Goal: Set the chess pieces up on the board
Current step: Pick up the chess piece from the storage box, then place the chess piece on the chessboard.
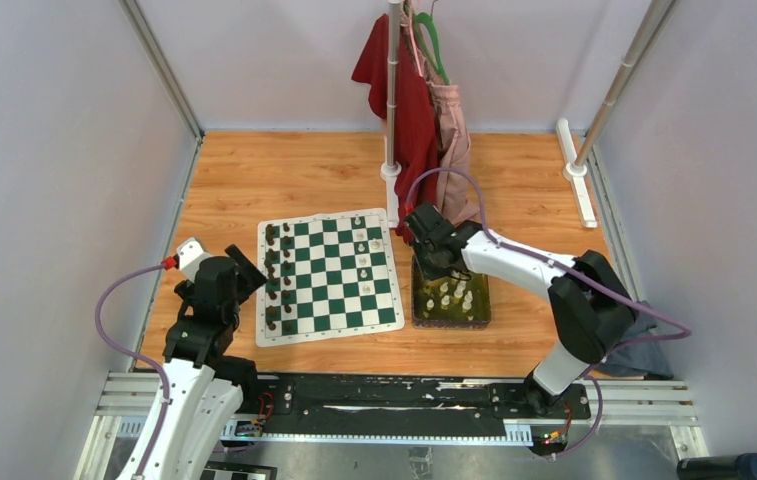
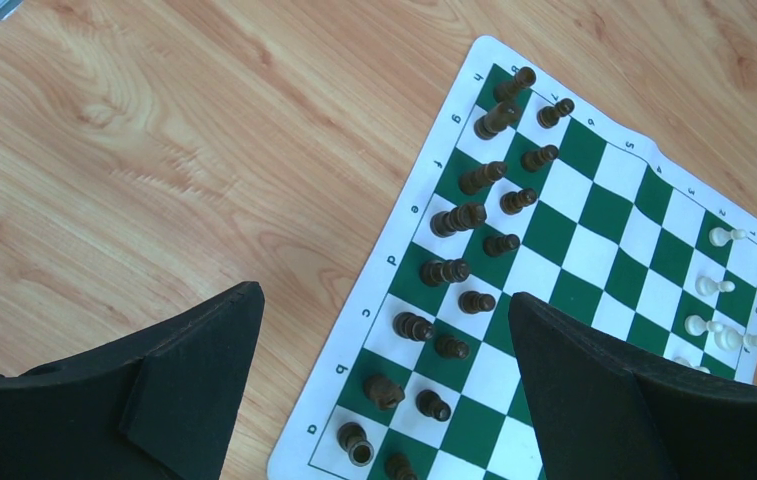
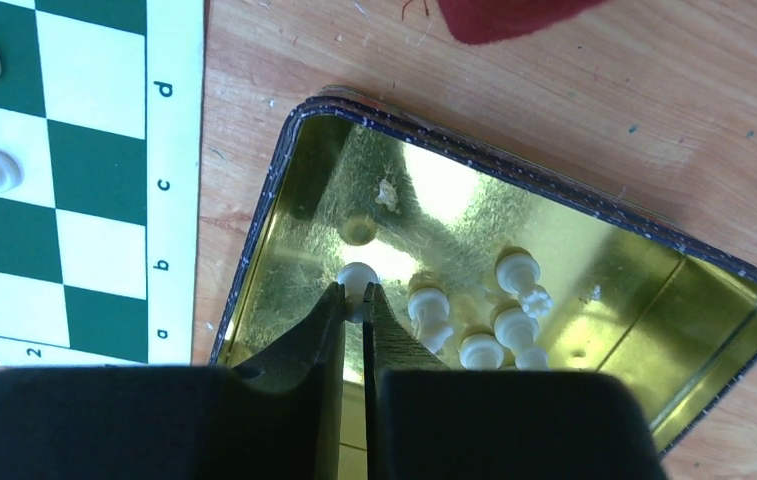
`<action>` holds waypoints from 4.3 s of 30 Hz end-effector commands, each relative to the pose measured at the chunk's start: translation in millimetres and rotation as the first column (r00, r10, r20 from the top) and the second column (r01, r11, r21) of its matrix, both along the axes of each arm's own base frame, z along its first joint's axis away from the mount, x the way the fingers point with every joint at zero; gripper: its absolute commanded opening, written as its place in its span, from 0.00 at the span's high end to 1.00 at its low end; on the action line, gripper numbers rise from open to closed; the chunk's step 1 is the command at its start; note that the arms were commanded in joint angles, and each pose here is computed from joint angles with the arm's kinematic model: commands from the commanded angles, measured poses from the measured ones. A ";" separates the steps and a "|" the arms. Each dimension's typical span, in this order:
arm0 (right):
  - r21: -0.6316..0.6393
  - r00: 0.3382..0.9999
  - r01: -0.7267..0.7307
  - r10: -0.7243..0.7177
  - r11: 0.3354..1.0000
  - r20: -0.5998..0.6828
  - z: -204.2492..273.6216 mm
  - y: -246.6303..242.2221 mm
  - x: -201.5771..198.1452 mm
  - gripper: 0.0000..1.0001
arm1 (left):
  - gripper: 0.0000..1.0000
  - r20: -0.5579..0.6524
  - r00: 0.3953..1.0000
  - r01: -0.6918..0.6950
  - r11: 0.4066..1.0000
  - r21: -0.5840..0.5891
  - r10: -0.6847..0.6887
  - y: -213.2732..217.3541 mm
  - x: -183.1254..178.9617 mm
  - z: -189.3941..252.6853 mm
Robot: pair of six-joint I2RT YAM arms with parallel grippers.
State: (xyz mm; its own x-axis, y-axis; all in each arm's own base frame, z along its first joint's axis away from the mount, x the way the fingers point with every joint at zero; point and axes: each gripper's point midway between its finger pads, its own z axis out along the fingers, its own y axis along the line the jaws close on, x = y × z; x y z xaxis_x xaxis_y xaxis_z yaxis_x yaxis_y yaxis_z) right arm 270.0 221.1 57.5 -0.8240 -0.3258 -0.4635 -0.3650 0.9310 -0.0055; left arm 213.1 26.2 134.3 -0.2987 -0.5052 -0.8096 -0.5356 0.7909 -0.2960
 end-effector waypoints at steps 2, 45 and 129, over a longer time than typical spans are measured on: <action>0.014 0.999 -0.024 0.023 1.000 0.048 34.6 -1.0 -2.3 1.00 | 0.00 0.004 1.000 -0.022 1.000 0.002 0.022 3.4 -2.3 -0.1; -0.034 0.935 -0.353 0.354 0.935 0.026 12.8 127.3 -51.0 1.00 | 0.00 0.027 0.999 -0.030 0.999 0.010 0.030 6.1 -3.5 4.5; -0.040 0.902 -0.432 0.432 0.901 -0.016 -7.3 144.4 -61.4 0.67 | 0.00 0.020 1.000 -0.019 1.000 0.013 0.018 3.6 -2.9 2.1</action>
